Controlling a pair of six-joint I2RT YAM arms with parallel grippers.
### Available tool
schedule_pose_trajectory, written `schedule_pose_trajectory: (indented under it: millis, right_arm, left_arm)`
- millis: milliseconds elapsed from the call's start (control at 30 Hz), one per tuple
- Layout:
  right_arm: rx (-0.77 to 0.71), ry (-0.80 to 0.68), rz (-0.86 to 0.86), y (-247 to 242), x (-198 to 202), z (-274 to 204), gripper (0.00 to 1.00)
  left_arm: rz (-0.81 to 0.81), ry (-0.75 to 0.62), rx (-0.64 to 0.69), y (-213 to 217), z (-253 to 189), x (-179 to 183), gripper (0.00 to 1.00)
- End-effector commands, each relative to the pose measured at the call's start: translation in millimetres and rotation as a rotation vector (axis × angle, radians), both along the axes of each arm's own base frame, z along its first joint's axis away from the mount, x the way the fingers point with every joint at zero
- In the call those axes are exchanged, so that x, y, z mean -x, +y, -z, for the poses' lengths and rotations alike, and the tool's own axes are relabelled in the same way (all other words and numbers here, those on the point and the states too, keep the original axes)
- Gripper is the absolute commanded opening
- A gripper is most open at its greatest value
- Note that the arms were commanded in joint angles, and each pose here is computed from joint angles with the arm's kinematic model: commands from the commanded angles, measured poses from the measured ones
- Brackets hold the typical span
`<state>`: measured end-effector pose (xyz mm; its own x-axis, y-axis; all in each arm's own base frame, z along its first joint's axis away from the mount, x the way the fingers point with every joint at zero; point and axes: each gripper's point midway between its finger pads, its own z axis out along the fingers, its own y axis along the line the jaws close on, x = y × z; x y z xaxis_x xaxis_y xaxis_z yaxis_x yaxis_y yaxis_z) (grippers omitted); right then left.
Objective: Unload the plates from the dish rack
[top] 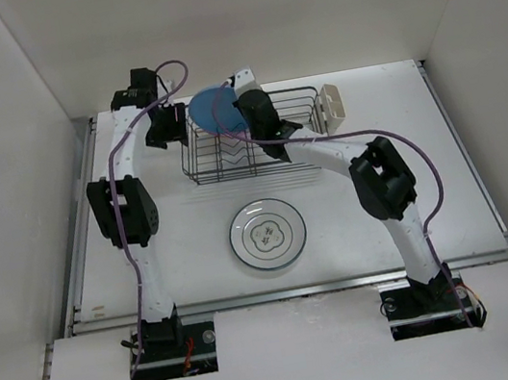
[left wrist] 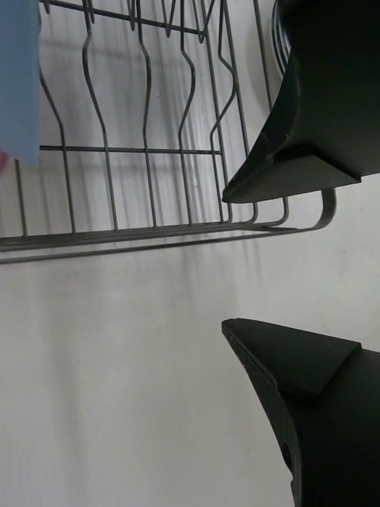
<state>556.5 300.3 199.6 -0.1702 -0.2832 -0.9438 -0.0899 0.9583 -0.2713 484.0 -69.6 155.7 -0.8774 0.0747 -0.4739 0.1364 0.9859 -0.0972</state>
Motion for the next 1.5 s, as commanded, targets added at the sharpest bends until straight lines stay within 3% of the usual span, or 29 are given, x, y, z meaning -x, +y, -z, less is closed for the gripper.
schedule_pose_trajectory:
  millis: [0, 133, 567, 833, 900, 967, 1033, 1100, 1267, 1467]
  right_arm:
    - [-0.131, -0.307, 0.133, -17.1, 8.1, -117.5, 0.0]
    - [-0.114, -0.311, 0.169, -24.2, 9.2, -118.5, 0.0]
    - [-0.129, -0.285, 0.198, -52.9, 34.4, -129.7, 0.0]
    - [-0.348, -0.157, 0.132, -92.9, 58.2, -145.3, 0.0]
    - [-0.47, -0.031, 0.151, -105.7, 68.6, -128.3, 0.0]
    - [-0.645, 0.002, 0.214, -147.6, 78.2, -134.0, 0.0]
    - [-0.704, 0.07, 0.242, -177.8, 92.1, -108.7, 0.0]
    - [-0.773, 0.055, 0.244, -195.8, 116.3, -122.0, 0.0]
    - [-0.861, 0.255, 0.349, -225.7, 183.8, -56.0, 0.0]
    - [-1.146, 0.388, 0.577, -247.8, 265.6, 3.5, 0.0]
  left_arm:
    - [0.005, 0.092, 0.067, -14.6, 16.2, 6.3, 0.57]
    - [0.007, 0.114, 0.127, -26.1, 22.9, 0.4, 0.52]
    - [-0.014, 0.166, 0.133, -27.1, 43.3, 4.3, 0.0]
    - [-0.049, 0.169, 0.145, -23.7, 40.0, 5.4, 0.0]
    - [-0.058, 0.162, 0.151, -24.1, 37.6, 5.3, 0.0]
    - [-0.068, 0.138, 0.155, -18.2, 33.3, 4.7, 0.0]
    - [-0.091, 0.115, 0.154, -12.2, 31.1, -0.1, 0.0]
    - [-0.107, 0.11, 0.123, -6.2, 32.5, -1.2, 0.0]
    - [-0.116, 0.087, 0.105, -2.5, 25.5, -3.8, 0.0]
    - [-0.136, 0.065, 0.127, -0.4, 19.3, -1.7, 0.0]
